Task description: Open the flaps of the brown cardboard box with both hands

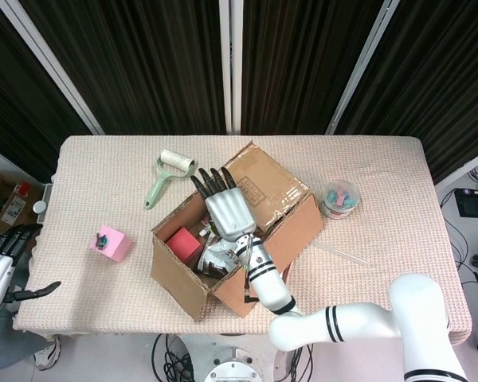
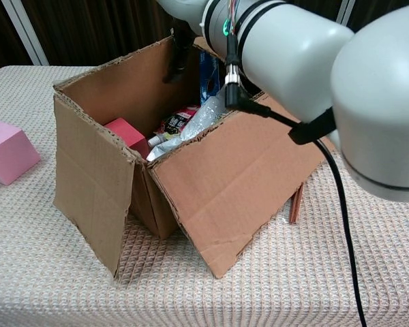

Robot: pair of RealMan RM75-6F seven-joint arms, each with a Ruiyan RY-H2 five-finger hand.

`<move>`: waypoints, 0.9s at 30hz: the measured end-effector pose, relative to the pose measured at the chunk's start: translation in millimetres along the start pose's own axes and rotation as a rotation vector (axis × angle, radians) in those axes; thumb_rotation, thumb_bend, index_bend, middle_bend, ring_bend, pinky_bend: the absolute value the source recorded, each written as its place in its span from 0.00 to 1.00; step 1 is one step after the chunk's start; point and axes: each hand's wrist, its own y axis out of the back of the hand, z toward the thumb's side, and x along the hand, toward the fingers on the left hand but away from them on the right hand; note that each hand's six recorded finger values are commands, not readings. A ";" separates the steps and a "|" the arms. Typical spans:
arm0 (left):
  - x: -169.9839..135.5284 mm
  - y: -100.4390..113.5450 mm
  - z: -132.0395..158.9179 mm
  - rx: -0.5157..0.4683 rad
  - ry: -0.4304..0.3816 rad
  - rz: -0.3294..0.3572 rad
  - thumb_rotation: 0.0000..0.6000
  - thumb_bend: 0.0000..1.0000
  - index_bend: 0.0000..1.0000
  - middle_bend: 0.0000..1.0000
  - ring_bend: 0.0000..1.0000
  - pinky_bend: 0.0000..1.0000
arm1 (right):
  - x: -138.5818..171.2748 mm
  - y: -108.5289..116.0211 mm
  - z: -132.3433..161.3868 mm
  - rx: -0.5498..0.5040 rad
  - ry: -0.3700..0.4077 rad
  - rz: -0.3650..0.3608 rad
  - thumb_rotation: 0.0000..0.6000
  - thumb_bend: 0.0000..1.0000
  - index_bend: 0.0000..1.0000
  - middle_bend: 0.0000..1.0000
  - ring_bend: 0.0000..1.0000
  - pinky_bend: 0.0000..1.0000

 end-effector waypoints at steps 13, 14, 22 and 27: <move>-1.7 -2.3 -0.7 -0.026 -0.007 0.000 0.62 0.00 0.10 0.12 0.10 0.21 | -6.7 -6.1 -40.2 0.151 -0.125 -0.060 1.00 0.13 0.00 0.00 0.00 0.00; -1.6 -2.2 -0.1 -0.028 -0.008 0.001 0.62 0.00 0.10 0.12 0.10 0.21 | -6.9 -4.9 -43.9 0.155 -0.134 -0.063 1.00 0.14 0.00 0.00 0.00 0.00; 0.1 -2.1 3.8 -0.033 -0.016 -0.003 0.62 0.00 0.10 0.12 0.10 0.21 | -4.2 20.8 -65.1 0.151 -0.172 -0.121 1.00 0.18 0.00 0.00 0.00 0.00; 1.2 -2.3 7.9 -0.033 -0.029 -0.001 0.62 0.00 0.10 0.12 0.10 0.21 | 2.5 58.9 -87.9 0.131 -0.196 -0.187 1.00 0.17 0.00 0.00 0.00 0.00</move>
